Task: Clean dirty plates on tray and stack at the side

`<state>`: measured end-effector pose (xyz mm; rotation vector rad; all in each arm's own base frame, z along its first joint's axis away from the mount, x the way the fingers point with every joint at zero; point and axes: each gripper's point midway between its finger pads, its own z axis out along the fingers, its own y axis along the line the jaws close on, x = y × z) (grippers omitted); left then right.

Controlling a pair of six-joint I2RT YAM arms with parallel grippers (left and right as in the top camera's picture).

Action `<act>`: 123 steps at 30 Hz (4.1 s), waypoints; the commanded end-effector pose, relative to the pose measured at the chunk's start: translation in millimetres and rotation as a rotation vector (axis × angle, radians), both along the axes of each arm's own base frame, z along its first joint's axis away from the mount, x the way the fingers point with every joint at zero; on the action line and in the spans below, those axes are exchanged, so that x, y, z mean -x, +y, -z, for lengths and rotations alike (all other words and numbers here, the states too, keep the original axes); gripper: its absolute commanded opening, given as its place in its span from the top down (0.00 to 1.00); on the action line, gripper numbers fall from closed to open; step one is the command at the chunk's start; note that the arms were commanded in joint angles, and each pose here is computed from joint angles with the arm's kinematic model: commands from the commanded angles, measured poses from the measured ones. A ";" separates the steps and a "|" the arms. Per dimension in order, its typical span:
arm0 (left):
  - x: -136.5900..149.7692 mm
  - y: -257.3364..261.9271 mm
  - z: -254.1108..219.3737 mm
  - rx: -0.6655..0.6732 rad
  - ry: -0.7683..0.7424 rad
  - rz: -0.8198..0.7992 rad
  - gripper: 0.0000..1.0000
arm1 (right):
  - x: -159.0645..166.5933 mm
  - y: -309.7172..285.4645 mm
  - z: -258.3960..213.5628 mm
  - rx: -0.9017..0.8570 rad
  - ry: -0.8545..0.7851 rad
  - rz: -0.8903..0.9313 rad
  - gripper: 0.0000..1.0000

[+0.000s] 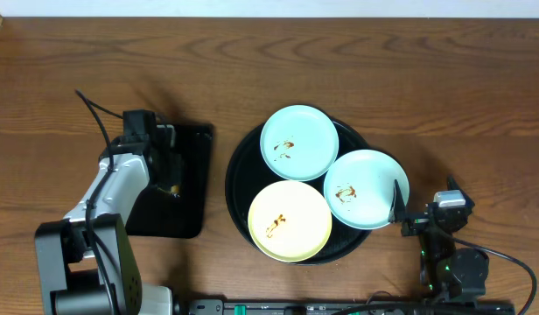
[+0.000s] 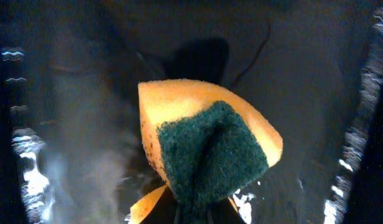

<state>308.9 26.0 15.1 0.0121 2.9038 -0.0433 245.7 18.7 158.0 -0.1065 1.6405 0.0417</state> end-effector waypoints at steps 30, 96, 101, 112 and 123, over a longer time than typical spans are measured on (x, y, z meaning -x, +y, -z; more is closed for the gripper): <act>-28.7 5.3 -14.3 0.015 -0.112 -0.156 0.13 | 0.2 2.1 1.2 0.012 0.000 -0.010 0.01; 0.0 -17.3 20.6 0.104 0.061 -0.034 0.59 | 0.2 2.1 1.2 0.012 0.000 -0.010 0.01; 2.9 -17.3 35.8 0.109 0.100 -0.050 0.93 | 0.2 2.1 1.2 0.012 0.000 -0.010 0.01; -27.2 -9.5 -3.0 0.086 -0.045 -0.107 0.93 | 0.2 2.1 1.2 0.012 0.000 -0.010 0.01; -37.9 0.6 -20.8 0.042 -0.122 -0.153 0.93 | 0.2 2.1 1.2 0.012 0.000 -0.010 0.01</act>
